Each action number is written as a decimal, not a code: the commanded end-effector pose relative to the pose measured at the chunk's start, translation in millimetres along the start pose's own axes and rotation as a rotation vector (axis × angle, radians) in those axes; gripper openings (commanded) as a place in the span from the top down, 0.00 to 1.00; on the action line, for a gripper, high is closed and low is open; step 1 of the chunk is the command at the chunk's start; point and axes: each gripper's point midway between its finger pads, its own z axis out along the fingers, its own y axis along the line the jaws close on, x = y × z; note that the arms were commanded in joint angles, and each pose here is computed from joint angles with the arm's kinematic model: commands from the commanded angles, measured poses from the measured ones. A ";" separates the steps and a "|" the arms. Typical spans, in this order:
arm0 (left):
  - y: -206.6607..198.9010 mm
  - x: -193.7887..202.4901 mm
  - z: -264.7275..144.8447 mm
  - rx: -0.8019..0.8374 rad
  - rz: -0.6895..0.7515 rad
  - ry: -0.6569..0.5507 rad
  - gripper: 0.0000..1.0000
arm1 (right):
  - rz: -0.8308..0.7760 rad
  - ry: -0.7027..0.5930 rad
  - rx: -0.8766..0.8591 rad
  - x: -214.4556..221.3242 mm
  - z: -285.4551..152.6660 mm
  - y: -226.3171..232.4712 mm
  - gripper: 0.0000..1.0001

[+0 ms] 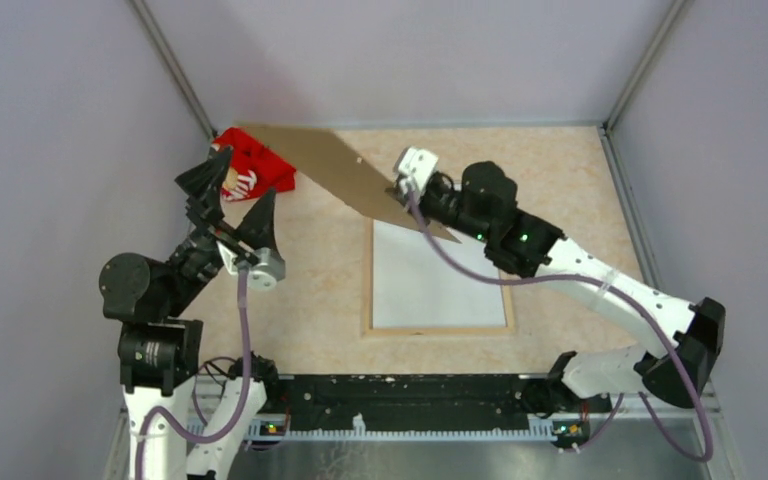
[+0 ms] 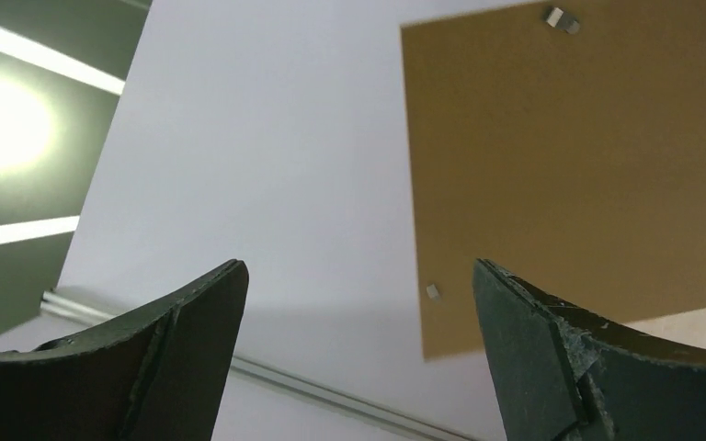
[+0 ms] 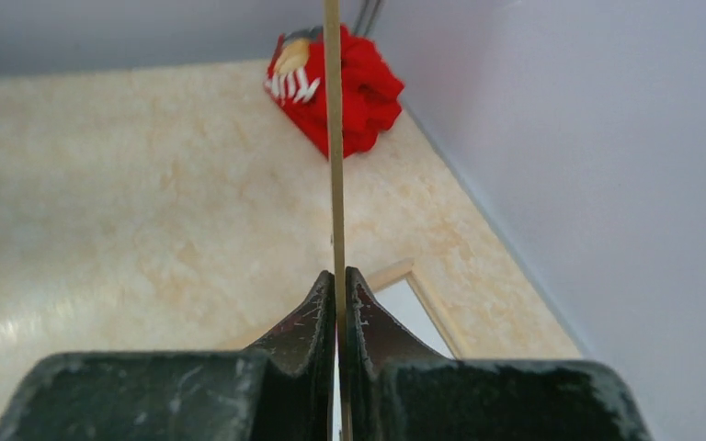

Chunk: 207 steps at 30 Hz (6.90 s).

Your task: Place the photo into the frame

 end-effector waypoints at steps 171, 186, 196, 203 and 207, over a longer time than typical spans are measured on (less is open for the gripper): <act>-306.1 159.1 -39.7 0.647 -0.800 0.697 0.02 | 1.450 0.537 0.641 347.2 -105.9 -46.4 0.59; -309.7 154.4 -43.7 0.665 -0.804 0.687 0.02 | 1.127 0.764 0.691 320.6 -105.3 -62.3 0.34; -311.1 153.2 -45.9 0.675 -0.810 0.692 0.02 | 1.075 0.753 0.704 300.7 -107.9 -78.8 0.01; -313.2 154.6 -43.0 0.681 -0.841 0.705 0.02 | 1.069 0.611 0.681 264.0 -98.8 -97.3 0.06; -321.8 154.3 -43.2 0.707 -0.864 0.704 0.02 | 1.089 0.443 0.647 229.8 -89.5 -112.1 0.32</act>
